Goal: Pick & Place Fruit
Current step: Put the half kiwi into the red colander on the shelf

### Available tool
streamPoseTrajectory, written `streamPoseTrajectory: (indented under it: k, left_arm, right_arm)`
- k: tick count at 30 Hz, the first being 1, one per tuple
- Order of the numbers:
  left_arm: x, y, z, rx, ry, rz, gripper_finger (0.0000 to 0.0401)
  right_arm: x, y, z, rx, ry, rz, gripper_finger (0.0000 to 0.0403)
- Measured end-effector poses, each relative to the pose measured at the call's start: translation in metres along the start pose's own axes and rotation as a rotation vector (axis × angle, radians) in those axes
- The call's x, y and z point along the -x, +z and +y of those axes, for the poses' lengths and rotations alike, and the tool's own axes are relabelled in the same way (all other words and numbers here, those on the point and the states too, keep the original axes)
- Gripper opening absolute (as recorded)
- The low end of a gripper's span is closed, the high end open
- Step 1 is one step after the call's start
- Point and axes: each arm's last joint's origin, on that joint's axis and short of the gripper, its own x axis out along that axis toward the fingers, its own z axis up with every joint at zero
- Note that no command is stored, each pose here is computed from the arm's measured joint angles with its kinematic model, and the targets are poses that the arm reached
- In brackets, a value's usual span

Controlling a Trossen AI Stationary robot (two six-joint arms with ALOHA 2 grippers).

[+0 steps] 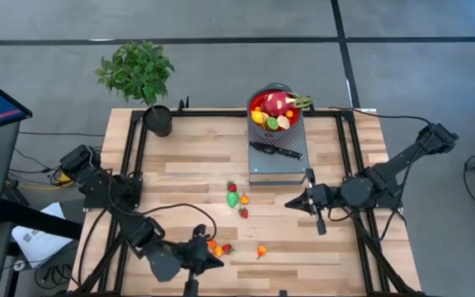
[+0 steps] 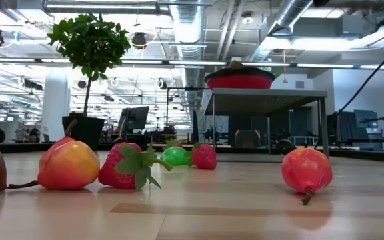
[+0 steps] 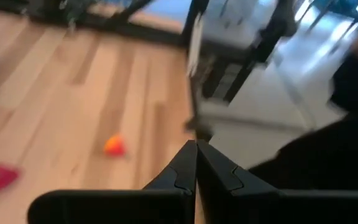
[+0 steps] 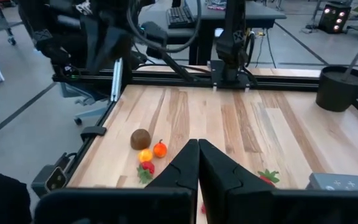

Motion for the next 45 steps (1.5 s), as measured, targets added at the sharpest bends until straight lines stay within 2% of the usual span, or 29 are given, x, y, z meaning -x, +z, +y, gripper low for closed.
streamPoseTrajectory:
  k: [7, 16, 23, 32, 42, 45]
  left_arm:
    - [-0.001, -0.013, 0.015, -0.097, 0.106, 0.144, 0.0002]
    - [-0.002, -0.013, 0.018, -0.231, 0.093, 0.177, 0.0005]
    - [-0.002, -0.014, 0.019, -0.234, 0.097, 0.185, 0.0013]
    - [-0.004, -0.012, 0.022, -0.226, 0.107, 0.185, 0.0024]
    - [-0.010, -0.008, 0.031, -0.171, 0.065, 0.233, 0.0012]
    - [-0.010, -0.008, 0.032, -0.203, 0.064, 0.236, 0.0030]
  right_arm:
    - [-0.002, 0.000, -0.006, -0.006, -0.027, 0.001, 0.0000]
    - [-0.002, 0.000, -0.005, -0.004, -0.026, 0.004, 0.0000]
    - [-0.002, -0.006, -0.006, 0.019, -0.035, 0.061, 0.0000]
    - [-0.002, -0.006, -0.006, 0.022, -0.035, 0.065, 0.0000]
    - [-0.002, -0.006, -0.006, 0.021, -0.036, 0.065, 0.0000]
    - [-0.002, -0.006, -0.006, 0.021, -0.036, 0.065, 0.0000]
